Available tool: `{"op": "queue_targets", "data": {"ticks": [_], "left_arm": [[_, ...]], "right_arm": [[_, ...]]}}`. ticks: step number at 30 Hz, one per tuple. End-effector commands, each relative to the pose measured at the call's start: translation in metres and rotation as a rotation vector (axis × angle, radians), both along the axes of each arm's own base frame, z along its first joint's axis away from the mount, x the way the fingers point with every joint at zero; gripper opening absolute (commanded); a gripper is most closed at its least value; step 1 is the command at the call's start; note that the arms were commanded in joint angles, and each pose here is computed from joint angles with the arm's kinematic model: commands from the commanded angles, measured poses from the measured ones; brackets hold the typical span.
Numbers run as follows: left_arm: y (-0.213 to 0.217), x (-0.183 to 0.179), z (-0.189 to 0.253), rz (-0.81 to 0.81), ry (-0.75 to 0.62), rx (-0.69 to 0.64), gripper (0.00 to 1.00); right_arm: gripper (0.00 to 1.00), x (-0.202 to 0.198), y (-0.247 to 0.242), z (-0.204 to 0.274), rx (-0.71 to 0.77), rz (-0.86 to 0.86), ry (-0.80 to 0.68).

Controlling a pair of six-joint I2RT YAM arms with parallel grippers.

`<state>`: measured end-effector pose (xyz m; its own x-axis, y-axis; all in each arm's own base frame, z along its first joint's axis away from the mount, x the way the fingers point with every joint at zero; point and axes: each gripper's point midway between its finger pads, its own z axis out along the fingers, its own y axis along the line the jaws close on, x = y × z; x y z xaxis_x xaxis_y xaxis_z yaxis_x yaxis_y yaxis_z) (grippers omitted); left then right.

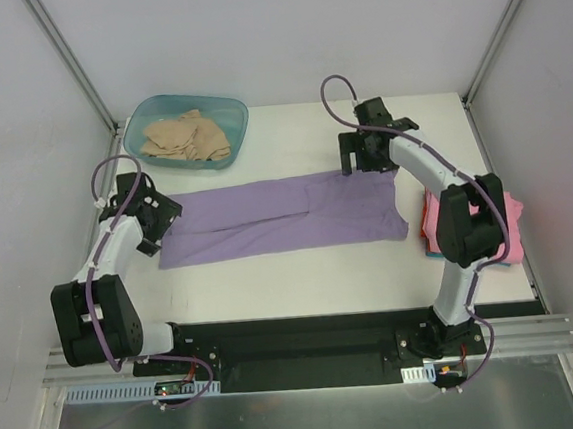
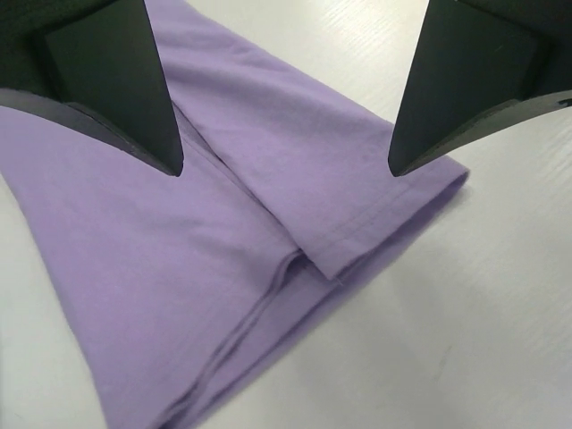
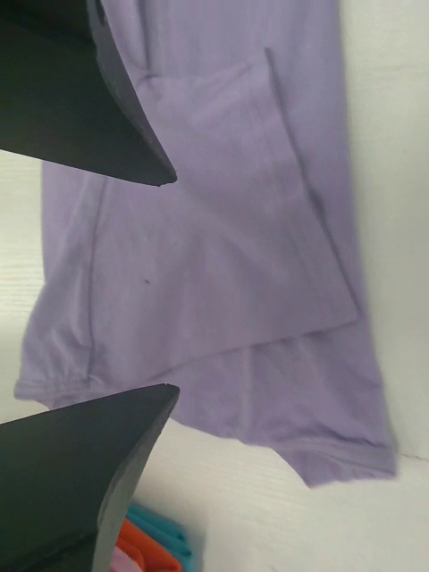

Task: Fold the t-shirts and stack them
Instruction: Fold the other side of the tshirt into a rectangle, then rotate the tshirt 90 degrees

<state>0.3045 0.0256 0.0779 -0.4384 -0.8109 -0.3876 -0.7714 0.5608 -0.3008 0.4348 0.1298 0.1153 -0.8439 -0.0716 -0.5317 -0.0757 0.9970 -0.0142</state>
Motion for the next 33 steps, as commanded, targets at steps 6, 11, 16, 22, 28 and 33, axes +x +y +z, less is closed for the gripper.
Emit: {"op": "queue_targets", "data": {"ticks": [6, 11, 16, 22, 28, 33], "left_arm": [[-0.063, 0.043, 0.002, -0.268, -0.059, -0.101, 0.99], [-0.087, 0.050, -0.030, -0.352, 0.033, -0.179, 0.99], [-0.092, 0.019, -0.061, -0.348, 0.138, -0.204, 0.99], [-0.118, -0.068, -0.074, -0.371, 0.205, -0.290, 0.99], [-0.203, -0.168, -0.059, -0.630, 0.231, -0.431, 0.99], [-0.230, -0.166, -0.009, -0.809, 0.032, -0.439, 0.99]], "right_arm": [[0.97, -0.077, 0.053, -0.015, 0.415, -0.055, 0.124], [0.97, -0.078, 0.050, -0.058, 0.408, -0.120, 0.256], [0.97, -0.057, 0.034, -0.066, 0.375, -0.167, 0.270], [0.97, -0.002, 0.022, -0.077, 0.350, -0.179, 0.278], [0.97, 0.070, 0.030, -0.063, 0.378, -0.001, 0.188], [0.97, 0.098, 0.058, 0.027, 0.503, 0.127, -0.050]]}}
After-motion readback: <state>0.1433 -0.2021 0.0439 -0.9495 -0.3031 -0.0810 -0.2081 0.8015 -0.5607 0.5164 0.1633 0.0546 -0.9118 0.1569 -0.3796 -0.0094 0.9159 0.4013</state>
